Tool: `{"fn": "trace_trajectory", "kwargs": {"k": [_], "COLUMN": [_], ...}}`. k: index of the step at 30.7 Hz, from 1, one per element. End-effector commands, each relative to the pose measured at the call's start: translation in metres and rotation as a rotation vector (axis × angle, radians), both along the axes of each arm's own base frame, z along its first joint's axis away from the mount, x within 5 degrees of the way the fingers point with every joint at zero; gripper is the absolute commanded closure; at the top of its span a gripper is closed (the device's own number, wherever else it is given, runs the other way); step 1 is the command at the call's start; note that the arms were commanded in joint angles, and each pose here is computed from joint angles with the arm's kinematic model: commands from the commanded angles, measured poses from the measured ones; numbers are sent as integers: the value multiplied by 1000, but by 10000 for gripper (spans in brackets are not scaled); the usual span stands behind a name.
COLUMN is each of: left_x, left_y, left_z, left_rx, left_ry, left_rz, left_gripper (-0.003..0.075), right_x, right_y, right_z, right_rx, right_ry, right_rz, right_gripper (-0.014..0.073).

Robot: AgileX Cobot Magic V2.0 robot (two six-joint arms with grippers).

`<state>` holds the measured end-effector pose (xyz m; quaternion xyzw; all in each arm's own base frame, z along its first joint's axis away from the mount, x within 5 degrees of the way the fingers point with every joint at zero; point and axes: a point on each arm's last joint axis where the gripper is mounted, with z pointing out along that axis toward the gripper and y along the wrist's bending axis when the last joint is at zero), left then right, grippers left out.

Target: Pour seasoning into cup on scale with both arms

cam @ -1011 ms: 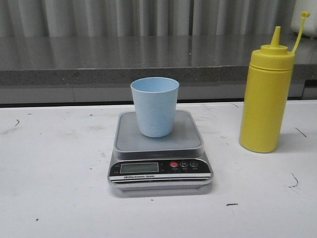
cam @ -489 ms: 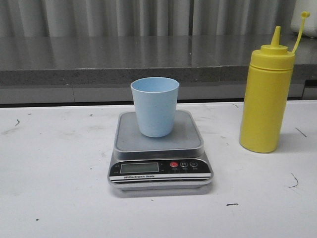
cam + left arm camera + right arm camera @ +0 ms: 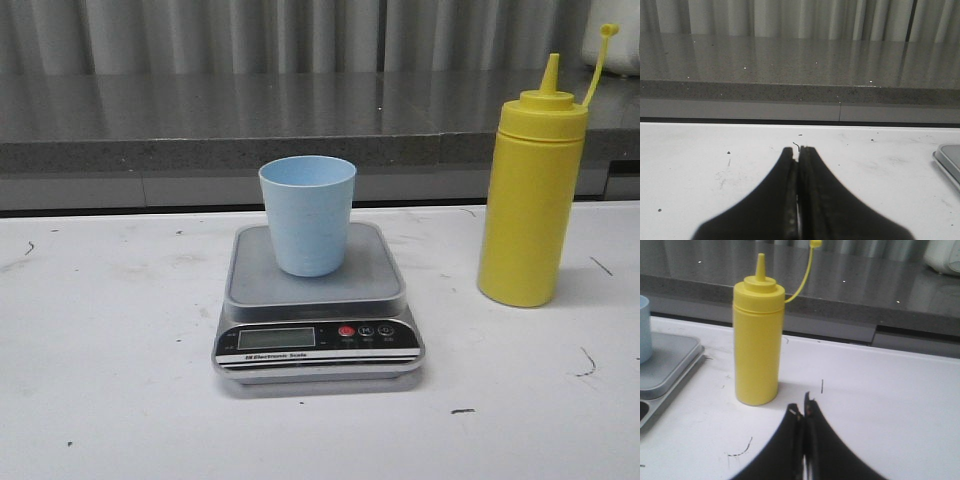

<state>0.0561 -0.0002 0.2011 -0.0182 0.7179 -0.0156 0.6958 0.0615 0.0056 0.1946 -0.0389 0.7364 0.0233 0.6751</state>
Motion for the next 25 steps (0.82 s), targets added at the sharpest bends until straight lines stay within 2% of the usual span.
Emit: {"fn": "trace_trajectory", "kwargs": {"k": [1,25], "left_x": [0,0], "left_y": [1,1], "left_z": [1,1], "left_rx": [-19,-19], "left_ry": [-82,-80], "left_rz": [8,8], "left_gripper": [740,740], "right_x": [-3,-6], "right_y": [-3,-4], "right_z": [8,6], "right_rx": [60,60], "right_ry": [-110,-97], "right_rz": [-50,-61], "right_gripper": [710,710]}}
